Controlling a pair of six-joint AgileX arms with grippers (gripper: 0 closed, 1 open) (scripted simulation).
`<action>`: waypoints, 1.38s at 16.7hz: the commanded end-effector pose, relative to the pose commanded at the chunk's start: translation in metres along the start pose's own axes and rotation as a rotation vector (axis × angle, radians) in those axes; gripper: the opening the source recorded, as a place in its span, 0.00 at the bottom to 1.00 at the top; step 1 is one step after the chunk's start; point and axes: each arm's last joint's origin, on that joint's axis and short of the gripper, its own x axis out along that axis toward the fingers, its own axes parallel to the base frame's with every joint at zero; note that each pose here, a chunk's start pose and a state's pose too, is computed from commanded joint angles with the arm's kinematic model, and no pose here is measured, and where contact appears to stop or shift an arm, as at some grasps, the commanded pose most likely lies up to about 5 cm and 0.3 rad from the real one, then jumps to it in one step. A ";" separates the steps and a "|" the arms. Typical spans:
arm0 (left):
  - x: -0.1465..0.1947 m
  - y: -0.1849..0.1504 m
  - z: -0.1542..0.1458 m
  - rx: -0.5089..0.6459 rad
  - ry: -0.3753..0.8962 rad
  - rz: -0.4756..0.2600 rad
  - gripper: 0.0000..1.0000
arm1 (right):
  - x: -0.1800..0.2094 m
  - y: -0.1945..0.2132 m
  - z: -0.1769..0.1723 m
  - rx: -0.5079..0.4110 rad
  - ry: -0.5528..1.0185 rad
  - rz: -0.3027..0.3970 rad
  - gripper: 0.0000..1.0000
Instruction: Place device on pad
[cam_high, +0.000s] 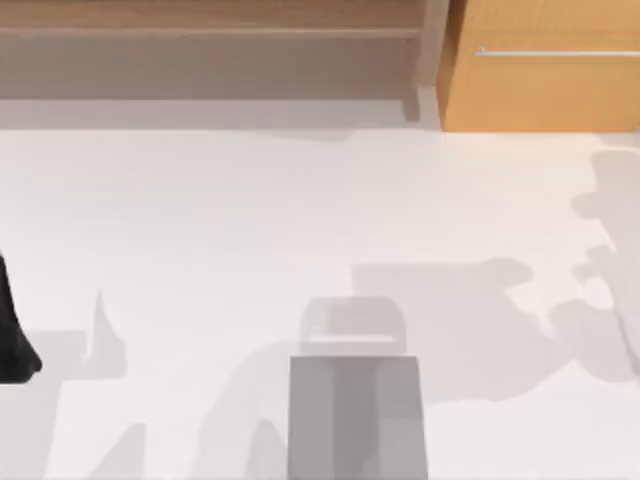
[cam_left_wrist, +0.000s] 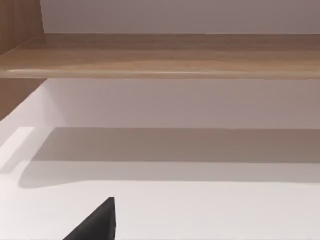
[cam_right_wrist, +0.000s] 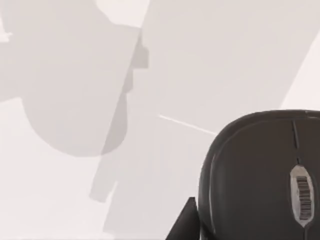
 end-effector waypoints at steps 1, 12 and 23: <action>0.000 0.000 0.000 0.000 0.000 0.000 1.00 | 0.002 0.022 0.012 0.007 0.004 0.000 0.00; 0.000 0.000 0.000 0.000 0.000 0.000 1.00 | 0.027 0.275 0.032 0.262 0.037 -0.007 0.00; 0.000 0.000 0.000 0.000 0.000 0.000 1.00 | 0.024 0.317 0.017 0.367 -0.002 0.009 0.00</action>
